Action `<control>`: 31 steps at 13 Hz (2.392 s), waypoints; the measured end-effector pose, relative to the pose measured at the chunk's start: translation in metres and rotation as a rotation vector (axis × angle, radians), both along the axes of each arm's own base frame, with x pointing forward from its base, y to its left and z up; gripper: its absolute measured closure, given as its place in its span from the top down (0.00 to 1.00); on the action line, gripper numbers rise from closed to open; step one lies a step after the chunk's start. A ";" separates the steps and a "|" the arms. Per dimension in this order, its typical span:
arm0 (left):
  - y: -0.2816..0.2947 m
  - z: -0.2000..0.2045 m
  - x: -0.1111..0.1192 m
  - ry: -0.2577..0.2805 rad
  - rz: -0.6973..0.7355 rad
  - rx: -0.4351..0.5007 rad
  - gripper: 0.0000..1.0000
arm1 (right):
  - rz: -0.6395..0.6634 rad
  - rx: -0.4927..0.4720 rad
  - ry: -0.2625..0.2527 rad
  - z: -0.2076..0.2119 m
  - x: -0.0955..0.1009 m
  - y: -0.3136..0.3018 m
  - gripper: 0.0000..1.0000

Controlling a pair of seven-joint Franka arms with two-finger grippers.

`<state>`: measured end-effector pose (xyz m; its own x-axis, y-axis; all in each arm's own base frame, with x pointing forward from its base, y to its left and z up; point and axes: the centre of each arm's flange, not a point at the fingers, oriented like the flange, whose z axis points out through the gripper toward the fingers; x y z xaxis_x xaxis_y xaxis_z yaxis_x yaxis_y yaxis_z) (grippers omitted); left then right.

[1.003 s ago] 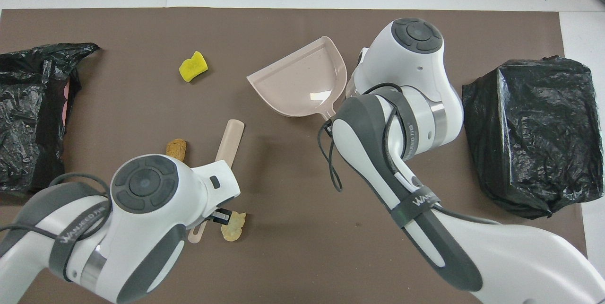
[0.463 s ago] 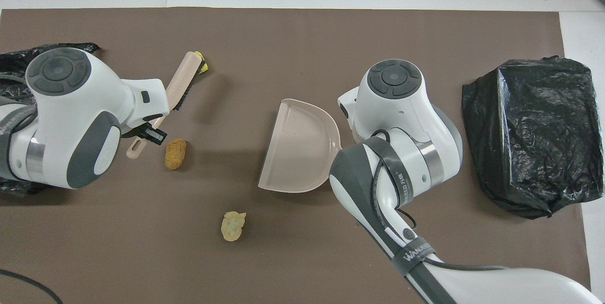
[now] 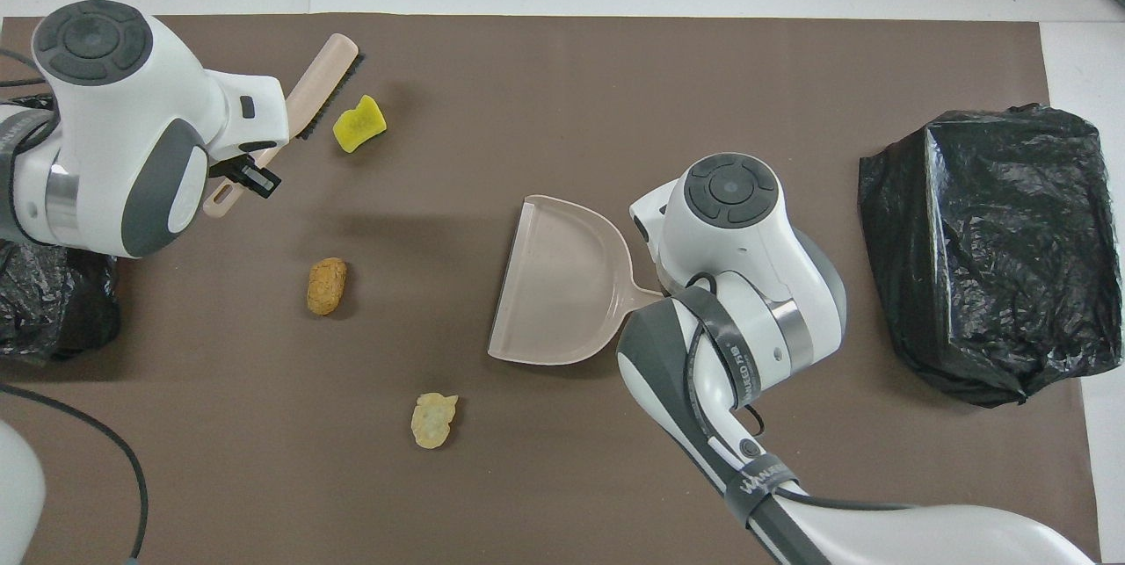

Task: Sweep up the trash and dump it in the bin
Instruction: 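Sweep the yellow sponge into the dustpan with the left gripper's brush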

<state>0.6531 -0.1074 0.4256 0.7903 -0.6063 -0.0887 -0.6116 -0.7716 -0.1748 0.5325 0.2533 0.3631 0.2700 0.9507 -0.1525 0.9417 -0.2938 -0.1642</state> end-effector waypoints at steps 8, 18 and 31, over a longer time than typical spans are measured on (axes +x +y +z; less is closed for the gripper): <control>0.016 -0.057 0.040 0.026 -0.001 0.040 0.27 | -0.002 -0.109 -0.060 0.005 -0.021 0.015 0.33; -0.023 -0.076 0.004 0.130 -0.074 0.056 0.27 | -0.072 -0.037 -0.021 -0.004 -0.030 0.025 0.33; -0.148 -0.051 -0.147 0.428 -0.033 -0.138 0.27 | -0.085 -0.039 -0.012 -0.008 -0.035 0.030 0.33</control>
